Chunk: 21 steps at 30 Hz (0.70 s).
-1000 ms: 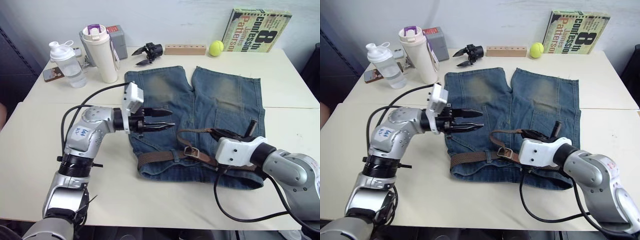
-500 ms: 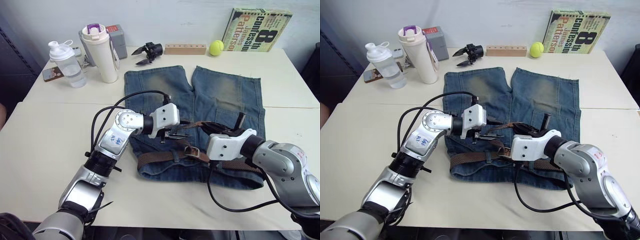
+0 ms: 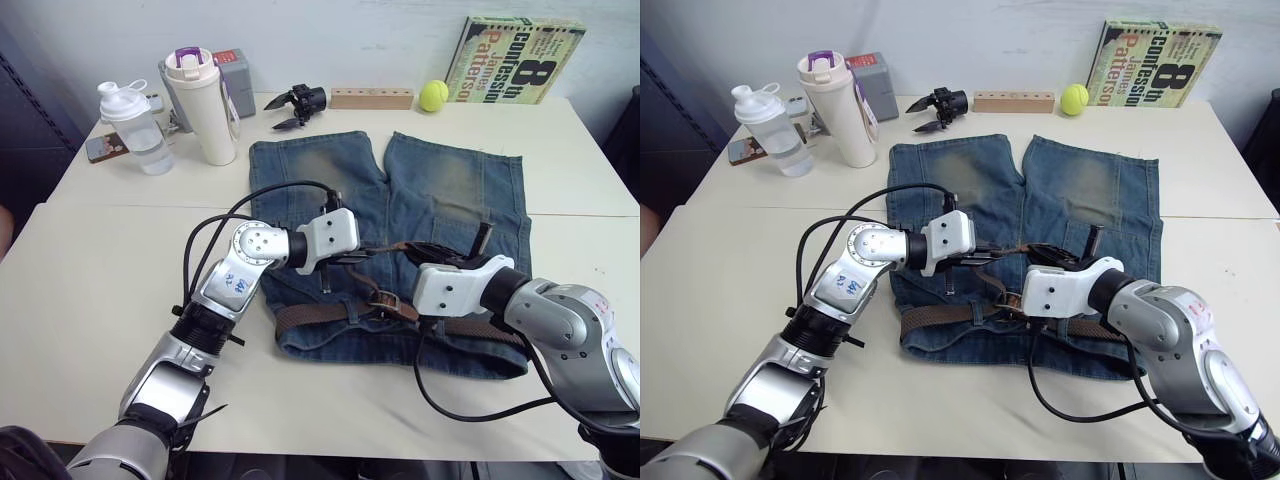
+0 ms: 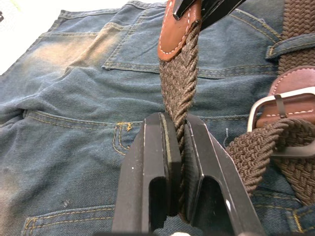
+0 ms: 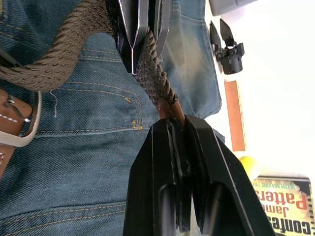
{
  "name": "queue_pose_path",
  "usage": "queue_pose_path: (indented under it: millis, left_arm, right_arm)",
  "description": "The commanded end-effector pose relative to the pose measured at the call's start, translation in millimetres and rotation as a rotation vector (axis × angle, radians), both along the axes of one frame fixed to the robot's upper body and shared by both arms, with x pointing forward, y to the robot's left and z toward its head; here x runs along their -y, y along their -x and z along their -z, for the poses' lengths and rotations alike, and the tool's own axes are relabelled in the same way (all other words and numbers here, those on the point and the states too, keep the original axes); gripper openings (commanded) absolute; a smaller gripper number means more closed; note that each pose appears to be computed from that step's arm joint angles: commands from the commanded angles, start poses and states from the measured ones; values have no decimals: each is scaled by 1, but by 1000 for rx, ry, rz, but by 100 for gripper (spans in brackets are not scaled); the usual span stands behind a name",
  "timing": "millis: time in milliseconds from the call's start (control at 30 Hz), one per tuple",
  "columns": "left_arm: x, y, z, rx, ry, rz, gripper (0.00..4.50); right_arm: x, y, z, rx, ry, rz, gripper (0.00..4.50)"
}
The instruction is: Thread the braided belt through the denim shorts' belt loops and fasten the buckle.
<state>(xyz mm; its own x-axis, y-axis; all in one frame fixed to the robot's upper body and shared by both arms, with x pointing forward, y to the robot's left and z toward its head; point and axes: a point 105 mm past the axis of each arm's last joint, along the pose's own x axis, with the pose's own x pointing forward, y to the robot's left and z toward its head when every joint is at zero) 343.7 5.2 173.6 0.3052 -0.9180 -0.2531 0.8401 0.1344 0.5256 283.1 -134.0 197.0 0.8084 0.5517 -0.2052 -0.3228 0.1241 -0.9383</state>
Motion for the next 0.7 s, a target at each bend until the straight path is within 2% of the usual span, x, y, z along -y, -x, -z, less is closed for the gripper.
queue_pose_path:
  millis: [33, 133, 167, 200, 333, 367, 567, 667, 700]
  left_arm:
    - [5, 4, -7, 30, 36, 3, 5]
    - [10, 7, -6, -5, 79, -4, 5]
    - [10, 7, -6, -15, 88, -5, 0]
    - [10, 8, -5, -34, 103, -14, 0]
    - [9, 9, -4, -69, 138, -39, 0]
    - [8, 8, -4, -74, 154, -54, 0]
    - [-6, 10, -16, -99, 291, -112, 0]
    - [-16, 11, -26, -74, 381, -158, 0]
    - [-19, 15, -27, -78, 410, -152, 0]
  right_arm:
    - [-11, 10, -16, 64, -27, -41, 0]
    - [-7, 9, -20, 83, -63, -6, 0]
    - [-5, 9, -23, 95, -77, 6, 80]
    - [-3, 9, -24, 71, -132, 23, 103]
    - [5, 8, -31, 51, -244, 86, 302]
    - [18, 8, -33, 9, -310, 144, 346]
    - [57, 19, -38, -144, -632, 301, 346]
    - [50, 25, -23, -235, -710, 317, 264]
    - [43, 27, -9, -294, -730, 332, 218]
